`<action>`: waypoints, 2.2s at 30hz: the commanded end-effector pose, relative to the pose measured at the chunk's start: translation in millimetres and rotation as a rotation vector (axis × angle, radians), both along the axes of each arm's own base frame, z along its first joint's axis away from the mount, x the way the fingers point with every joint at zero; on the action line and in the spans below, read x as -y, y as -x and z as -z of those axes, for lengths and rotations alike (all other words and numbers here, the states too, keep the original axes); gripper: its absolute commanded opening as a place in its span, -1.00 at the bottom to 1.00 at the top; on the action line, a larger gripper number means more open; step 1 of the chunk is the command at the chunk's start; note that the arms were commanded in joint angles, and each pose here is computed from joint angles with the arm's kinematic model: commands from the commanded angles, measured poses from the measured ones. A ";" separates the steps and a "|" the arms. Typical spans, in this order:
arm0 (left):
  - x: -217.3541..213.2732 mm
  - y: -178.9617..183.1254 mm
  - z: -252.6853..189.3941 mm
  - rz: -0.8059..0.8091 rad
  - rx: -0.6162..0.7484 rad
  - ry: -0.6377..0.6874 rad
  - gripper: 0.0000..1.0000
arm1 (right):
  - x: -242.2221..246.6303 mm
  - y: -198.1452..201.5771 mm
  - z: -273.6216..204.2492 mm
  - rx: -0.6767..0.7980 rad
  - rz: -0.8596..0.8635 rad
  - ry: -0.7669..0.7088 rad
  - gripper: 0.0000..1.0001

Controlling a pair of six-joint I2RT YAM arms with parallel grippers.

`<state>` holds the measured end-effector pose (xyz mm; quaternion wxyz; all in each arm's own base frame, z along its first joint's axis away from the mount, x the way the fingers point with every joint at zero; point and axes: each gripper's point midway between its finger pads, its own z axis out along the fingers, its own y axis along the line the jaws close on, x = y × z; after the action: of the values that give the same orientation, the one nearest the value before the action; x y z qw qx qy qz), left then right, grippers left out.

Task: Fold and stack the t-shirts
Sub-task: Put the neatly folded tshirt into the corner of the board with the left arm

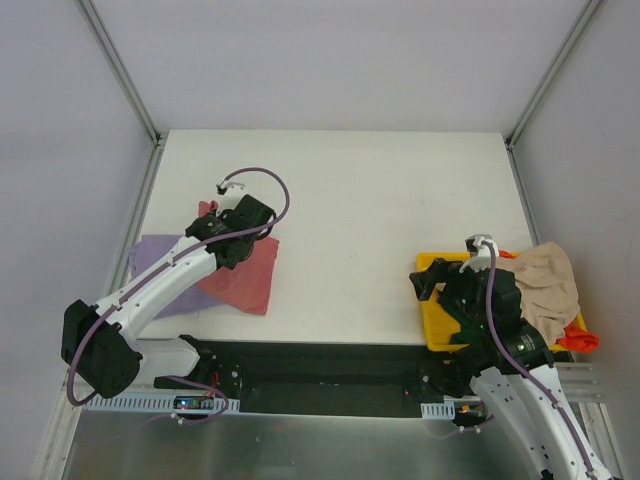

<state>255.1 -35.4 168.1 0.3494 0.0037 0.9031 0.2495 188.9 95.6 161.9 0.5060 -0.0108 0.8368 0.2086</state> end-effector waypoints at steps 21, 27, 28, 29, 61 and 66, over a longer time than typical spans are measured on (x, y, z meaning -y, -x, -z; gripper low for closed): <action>-9.7 -19.8 -76.0 0.034 0.173 0.098 -1.00 | 12.9 -10.9 10.6 -0.011 0.095 0.032 0.92; -16.2 -21.1 -90.2 0.020 0.204 0.111 -1.00 | 15.2 -11.2 9.7 -0.005 0.109 0.031 0.92; -17.8 -20.3 -90.0 0.015 0.207 0.118 -1.00 | 18.2 -11.8 9.7 -0.004 0.129 0.031 0.92; -18.1 -19.8 -89.3 0.015 0.206 0.127 -1.00 | 21.8 -12.1 10.9 -0.007 0.152 0.034 0.92; -146.0 -13.0 29.7 -0.279 -0.122 -0.073 -0.99 | 27.9 -9.6 22.3 -0.071 0.201 0.042 0.92; -173.0 -10.6 38.5 -0.400 -0.145 -0.145 -0.84 | 27.4 -9.2 22.9 -0.074 0.198 0.042 0.92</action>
<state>264.8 111.3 121.6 0.2231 -0.0941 0.9165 0.3186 196.9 64.3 133.9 0.4895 0.0670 0.8598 0.1289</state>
